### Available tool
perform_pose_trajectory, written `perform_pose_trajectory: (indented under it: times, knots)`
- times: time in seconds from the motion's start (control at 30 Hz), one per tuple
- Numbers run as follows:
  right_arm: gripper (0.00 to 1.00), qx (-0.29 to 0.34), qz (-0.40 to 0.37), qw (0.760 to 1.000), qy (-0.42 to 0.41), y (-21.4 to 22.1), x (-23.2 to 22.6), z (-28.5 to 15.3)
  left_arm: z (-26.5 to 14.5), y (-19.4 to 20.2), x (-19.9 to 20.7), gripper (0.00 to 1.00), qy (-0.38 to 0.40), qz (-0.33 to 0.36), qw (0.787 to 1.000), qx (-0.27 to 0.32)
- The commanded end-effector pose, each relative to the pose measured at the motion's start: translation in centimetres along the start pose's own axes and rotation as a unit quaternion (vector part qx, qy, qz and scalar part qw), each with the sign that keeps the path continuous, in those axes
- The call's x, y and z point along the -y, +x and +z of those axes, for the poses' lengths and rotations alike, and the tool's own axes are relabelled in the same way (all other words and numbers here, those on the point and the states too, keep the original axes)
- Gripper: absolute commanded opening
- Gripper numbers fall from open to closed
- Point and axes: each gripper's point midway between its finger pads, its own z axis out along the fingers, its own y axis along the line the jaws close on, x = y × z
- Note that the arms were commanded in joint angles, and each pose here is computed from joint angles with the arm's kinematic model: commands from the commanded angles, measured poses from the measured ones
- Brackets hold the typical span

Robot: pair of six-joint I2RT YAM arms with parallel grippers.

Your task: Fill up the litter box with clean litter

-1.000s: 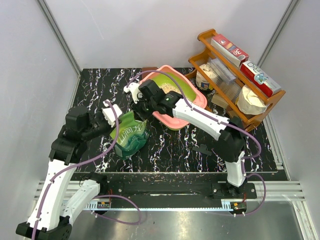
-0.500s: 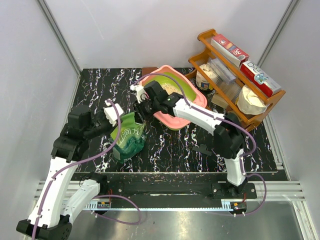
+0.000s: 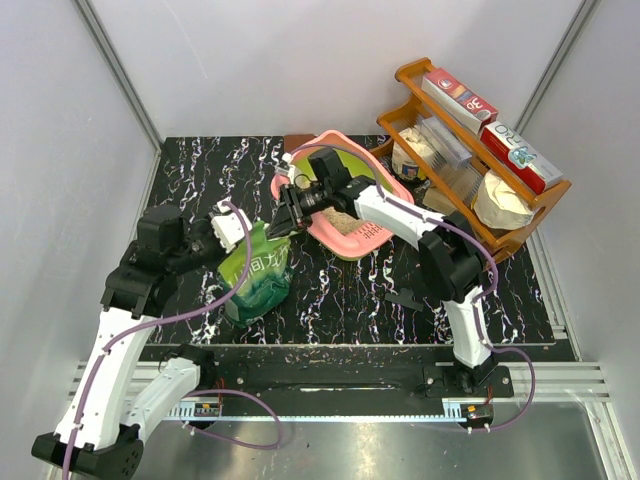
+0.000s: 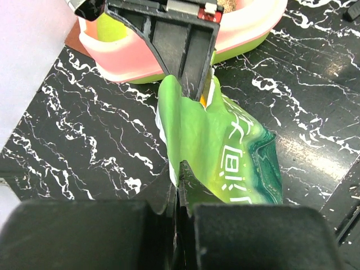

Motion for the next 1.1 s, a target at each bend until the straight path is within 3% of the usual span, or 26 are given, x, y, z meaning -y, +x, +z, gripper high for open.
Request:
perform_pose_trajectory:
  times: [0.0, 0.33, 0.63, 1.07]
  knots:
    - [0.00, -0.002, 0.074, 0.997, -0.033, -0.9, 0.4, -2.1, -2.1, -1.8, -1.9, 0.02, -0.041, 0.055, 0.998, 0.002]
    - [0.00, 0.049, 0.160, 0.983, -0.072, -4.5, 1.0, -7.9, -2.9, -1.1, -1.5, 0.02, -0.042, 0.050, 0.998, -0.020]
    - [0.00, 0.061, 0.169, 0.979, -0.098, -5.2, -0.4, -9.2, -2.7, -1.1, -1.4, 0.03, -0.039, 0.045, 0.998, -0.019]
    - [0.00, 0.117, 0.162, 0.978, -0.064, -6.4, -1.8, -12.1, -2.8, -1.7, -1.6, 0.04, -0.042, 0.046, 0.998, -0.007]
